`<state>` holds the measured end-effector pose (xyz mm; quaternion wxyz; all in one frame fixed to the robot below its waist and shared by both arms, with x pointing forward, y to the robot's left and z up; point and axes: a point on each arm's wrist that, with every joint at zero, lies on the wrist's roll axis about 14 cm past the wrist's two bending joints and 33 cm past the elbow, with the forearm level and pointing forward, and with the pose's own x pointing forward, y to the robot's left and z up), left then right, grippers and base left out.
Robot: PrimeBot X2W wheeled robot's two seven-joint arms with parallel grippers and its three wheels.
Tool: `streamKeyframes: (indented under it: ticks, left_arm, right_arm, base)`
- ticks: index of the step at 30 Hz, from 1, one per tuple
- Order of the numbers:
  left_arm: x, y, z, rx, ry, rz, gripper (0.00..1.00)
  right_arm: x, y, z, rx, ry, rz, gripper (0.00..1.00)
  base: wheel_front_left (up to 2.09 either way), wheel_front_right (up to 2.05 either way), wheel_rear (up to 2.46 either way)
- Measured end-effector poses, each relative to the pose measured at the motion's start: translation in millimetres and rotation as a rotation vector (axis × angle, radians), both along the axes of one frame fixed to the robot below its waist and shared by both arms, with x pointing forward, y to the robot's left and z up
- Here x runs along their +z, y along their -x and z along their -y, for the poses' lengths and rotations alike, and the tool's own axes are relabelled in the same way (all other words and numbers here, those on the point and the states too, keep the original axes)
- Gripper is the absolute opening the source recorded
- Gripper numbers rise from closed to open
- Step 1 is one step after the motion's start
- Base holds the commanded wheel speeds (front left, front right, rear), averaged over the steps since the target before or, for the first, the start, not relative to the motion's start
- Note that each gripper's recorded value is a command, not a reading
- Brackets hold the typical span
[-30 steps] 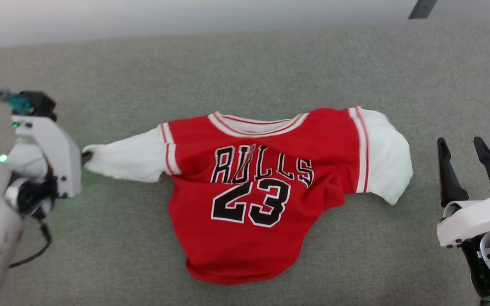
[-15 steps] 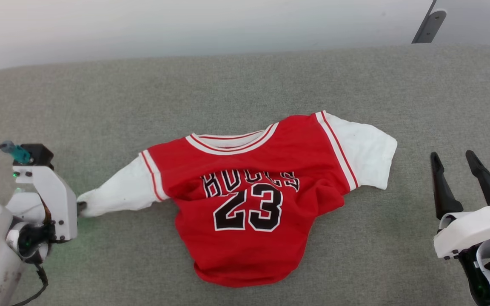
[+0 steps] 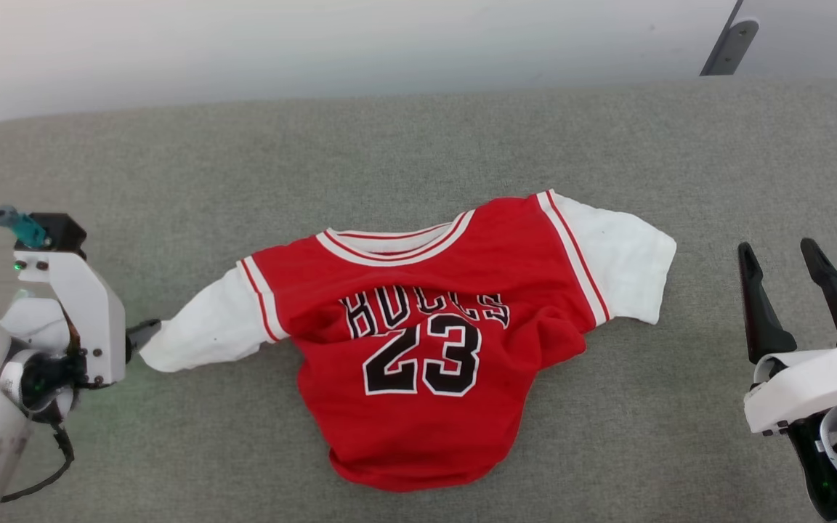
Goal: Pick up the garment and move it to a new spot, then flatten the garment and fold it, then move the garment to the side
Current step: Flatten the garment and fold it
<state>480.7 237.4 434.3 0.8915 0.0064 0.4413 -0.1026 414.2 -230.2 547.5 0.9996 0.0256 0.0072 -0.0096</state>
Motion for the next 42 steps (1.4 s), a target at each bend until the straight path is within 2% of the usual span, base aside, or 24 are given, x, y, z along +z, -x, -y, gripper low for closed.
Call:
streamKeyframes:
  ticks: [14, 15, 16, 17, 21, 26, 42]
  left_arm:
    - [-43, -2, 5, 0.006, -0.021, -0.153, 1.00]
    - [-45, -3, 5, 0.011, -0.015, -0.163, 0.77]
    - [-48, -2, 5, 0.016, -0.009, -0.176, 0.35]
    - [-50, -1, 7, 0.019, -0.001, -0.188, 0.00]
    - [-56, 5, 10, 0.034, 0.034, -0.255, 0.00]
    - [-55, 6, 11, 0.036, 0.051, -0.268, 0.00]
    - [-53, -3, 12, 0.023, 0.064, -0.227, 0.00]
  right_arm:
    - [6, -10, -5, 0.007, 0.018, 0.027, 1.00]
    - [6, -10, -5, 0.005, 0.020, 0.025, 1.00]
    - [5, -10, -5, 0.003, 0.021, 0.023, 1.00]
    - [5, -11, -4, 0.002, 0.022, 0.021, 1.00]
    - [1, -12, -3, -0.002, 0.019, -0.002, 1.00]
    - [-6, -22, -5, 0.011, 0.008, -0.055, 1.00]
    - [-102, -79, -10, 0.098, -0.050, -0.559, 1.00]
  base:
    - [0.00, 0.00, 0.00]
    - [0.00, 0.00, 0.00]
    - [0.00, 0.00, 0.00]
    - [0.00, 0.00, 0.00]
    - [0.00, 0.00, 0.00]
    - [0.00, 0.00, 0.00]
    - [0.00, 0.00, 0.00]
